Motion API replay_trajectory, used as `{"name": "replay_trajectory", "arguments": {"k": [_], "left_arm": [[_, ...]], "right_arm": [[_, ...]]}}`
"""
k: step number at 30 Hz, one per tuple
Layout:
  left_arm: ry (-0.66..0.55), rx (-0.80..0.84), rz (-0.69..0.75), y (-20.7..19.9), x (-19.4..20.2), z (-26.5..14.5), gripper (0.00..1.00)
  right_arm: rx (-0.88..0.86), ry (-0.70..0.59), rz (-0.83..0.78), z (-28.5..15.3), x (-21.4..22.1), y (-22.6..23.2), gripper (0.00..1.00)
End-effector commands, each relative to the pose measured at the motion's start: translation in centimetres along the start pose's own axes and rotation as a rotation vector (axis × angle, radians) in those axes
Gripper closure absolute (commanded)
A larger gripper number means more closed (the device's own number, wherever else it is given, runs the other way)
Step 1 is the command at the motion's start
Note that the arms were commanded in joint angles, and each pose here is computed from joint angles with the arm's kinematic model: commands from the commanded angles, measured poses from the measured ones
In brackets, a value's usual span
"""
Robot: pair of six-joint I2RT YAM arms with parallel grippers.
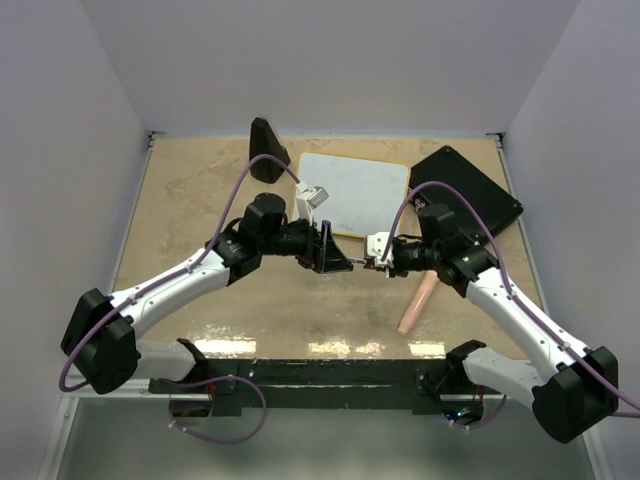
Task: Write a sentence on the whiteboard
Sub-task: Open the whiteboard marker at the center of the board.
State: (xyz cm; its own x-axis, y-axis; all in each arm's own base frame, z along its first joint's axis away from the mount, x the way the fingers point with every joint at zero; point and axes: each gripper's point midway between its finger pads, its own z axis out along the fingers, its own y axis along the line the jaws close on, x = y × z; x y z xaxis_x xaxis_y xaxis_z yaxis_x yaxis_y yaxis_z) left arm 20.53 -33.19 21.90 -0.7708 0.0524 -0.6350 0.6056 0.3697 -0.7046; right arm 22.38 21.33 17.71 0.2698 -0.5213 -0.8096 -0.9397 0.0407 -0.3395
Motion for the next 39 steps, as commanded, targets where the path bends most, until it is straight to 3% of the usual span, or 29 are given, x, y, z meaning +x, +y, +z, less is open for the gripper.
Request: {"name": "replay_trajectory", "arguments": {"k": [1,9,19,29,33,37,39], "left_arm": [[-0.012,0.001,0.045,-1.3,-1.5,0.5,0.26],[0.018,-0.092,0.055,0.1,-1.6,0.9,0.32],[0.029,-0.171,0.081,0.5,-2.5,2.5,0.51],[0.046,-0.169,0.093,0.5,-1.7,2.3,0.54],[0.042,-0.143,0.094,0.1,-1.9,2.7,0.63],[0.034,-0.135,0.098,0.0,-2.1,2.9,0.65],[0.034,-0.127,0.099,-0.1,-2.1,2.9,0.72]], "right_arm": [[0.03,0.006,-0.027,0.0,-0.2,-0.7,1.0],[0.024,0.012,-0.012,0.2,-0.1,-0.7,1.0],[0.03,0.035,0.018,0.5,0.5,-0.9,1.0],[0.031,0.037,0.039,0.6,0.6,-1.0,1.0],[0.016,0.029,0.044,0.7,0.5,-0.7,1.0],[0.008,0.026,0.046,0.8,0.5,-0.6,1.0],[0.006,0.027,0.05,0.8,0.5,-0.5,1.0]]}}
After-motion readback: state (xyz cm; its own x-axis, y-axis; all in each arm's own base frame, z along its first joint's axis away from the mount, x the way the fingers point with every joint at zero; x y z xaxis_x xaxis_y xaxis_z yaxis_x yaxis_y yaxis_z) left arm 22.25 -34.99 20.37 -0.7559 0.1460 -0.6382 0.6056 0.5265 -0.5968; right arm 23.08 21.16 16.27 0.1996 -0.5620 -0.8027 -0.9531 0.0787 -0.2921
